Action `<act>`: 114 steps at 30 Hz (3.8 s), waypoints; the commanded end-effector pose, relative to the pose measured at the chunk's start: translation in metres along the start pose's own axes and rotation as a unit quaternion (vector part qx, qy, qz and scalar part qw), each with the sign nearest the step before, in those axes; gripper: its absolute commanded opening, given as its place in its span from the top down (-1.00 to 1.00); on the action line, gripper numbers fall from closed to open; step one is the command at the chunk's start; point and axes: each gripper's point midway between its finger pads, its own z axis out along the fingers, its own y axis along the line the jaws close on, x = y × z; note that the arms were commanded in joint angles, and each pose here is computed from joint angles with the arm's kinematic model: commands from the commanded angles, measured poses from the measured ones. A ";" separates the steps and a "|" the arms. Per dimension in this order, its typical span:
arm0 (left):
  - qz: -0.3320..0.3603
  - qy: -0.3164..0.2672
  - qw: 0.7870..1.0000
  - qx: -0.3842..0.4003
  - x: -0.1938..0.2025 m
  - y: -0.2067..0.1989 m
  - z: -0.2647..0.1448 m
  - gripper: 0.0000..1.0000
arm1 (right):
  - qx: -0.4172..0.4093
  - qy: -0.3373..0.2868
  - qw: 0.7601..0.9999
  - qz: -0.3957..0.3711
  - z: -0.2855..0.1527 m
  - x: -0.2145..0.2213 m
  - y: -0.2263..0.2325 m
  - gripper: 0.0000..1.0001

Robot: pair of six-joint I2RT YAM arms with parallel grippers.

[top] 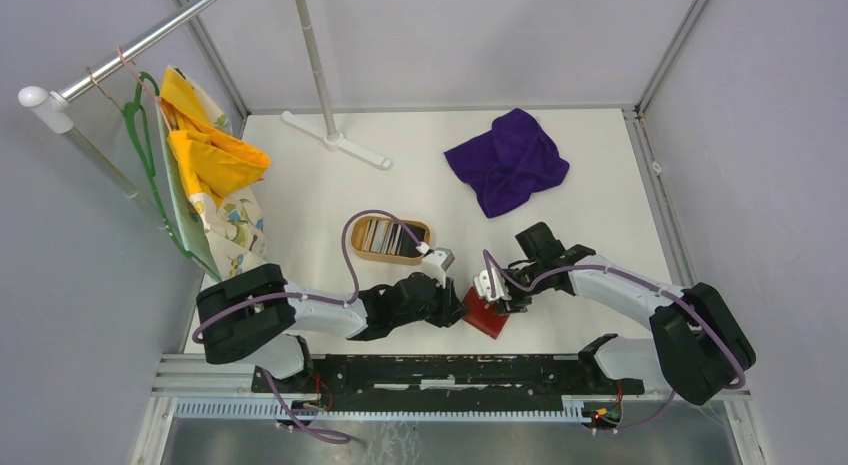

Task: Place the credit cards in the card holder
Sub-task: Open the card holder at the center of the board.

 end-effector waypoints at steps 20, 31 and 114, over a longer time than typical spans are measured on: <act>-0.005 -0.026 1.000 0.011 -0.016 -0.012 0.007 0.27 | 0.057 -0.056 0.996 0.027 -0.020 -0.034 -0.033 1.00; -0.075 -0.056 0.993 0.071 -0.033 -0.040 -0.004 -0.45 | 0.105 -0.147 0.980 0.087 -0.048 -0.057 -0.048 1.00; 0.006 0.054 0.998 0.024 -0.061 -0.014 0.056 0.96 | 0.136 -0.061 0.986 -0.073 -0.032 -0.028 -0.015 -0.02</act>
